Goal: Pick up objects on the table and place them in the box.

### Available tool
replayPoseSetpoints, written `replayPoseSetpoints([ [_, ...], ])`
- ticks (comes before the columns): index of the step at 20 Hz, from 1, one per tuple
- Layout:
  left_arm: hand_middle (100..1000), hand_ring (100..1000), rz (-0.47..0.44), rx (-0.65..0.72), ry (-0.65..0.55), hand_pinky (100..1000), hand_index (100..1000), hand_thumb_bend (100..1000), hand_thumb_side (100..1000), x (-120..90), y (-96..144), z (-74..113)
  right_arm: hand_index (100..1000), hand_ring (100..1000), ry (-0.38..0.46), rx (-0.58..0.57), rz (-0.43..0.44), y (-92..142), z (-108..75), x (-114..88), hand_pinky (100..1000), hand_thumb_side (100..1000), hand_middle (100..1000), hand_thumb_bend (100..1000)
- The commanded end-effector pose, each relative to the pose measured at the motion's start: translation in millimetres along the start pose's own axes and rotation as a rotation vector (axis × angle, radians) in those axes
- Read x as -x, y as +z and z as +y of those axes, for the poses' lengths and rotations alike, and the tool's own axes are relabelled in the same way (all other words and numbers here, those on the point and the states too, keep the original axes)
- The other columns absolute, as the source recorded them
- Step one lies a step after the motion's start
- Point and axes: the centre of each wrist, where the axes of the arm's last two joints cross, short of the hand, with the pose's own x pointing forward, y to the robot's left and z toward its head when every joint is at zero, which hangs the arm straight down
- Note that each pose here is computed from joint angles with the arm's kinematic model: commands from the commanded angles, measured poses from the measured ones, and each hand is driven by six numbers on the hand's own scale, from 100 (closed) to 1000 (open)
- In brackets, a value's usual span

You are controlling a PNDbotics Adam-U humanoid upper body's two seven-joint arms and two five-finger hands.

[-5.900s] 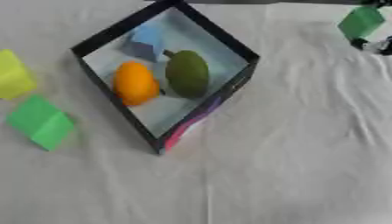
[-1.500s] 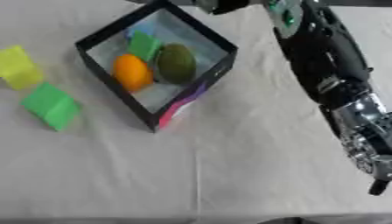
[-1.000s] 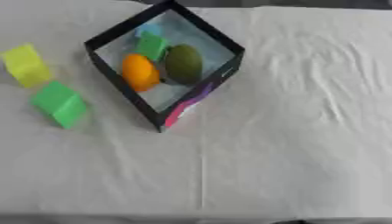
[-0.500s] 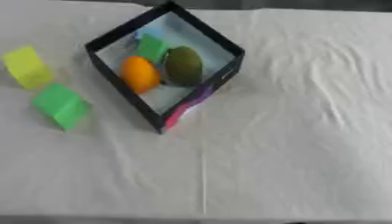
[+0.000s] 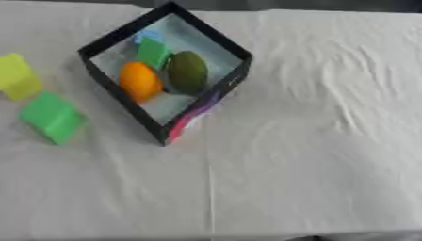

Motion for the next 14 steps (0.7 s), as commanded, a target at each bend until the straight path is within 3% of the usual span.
replayPoseSetpoints([
  [1,865,866,-0.120,0.363,-0.181,923,845,100,244,-1.9,-7.2,20.8,927,776,0.010,0.037,0.026,-1.3,-12.0,-1.4,1000,599,749,100],
  [7,838,887,-0.012,0.619,-0.254,975,853,100,252,9.4,-2.5,20.6,916,765,0.018,0.050,0.078,-1.7,-18.0,4.4,1000,606,737,100],
  [14,810,896,0.128,0.741,-0.272,937,855,284,297,30.2,20.6,7.5,910,753,0.018,0.047,0.108,-3.7,-17.8,4.9,1000,618,726,100],
])
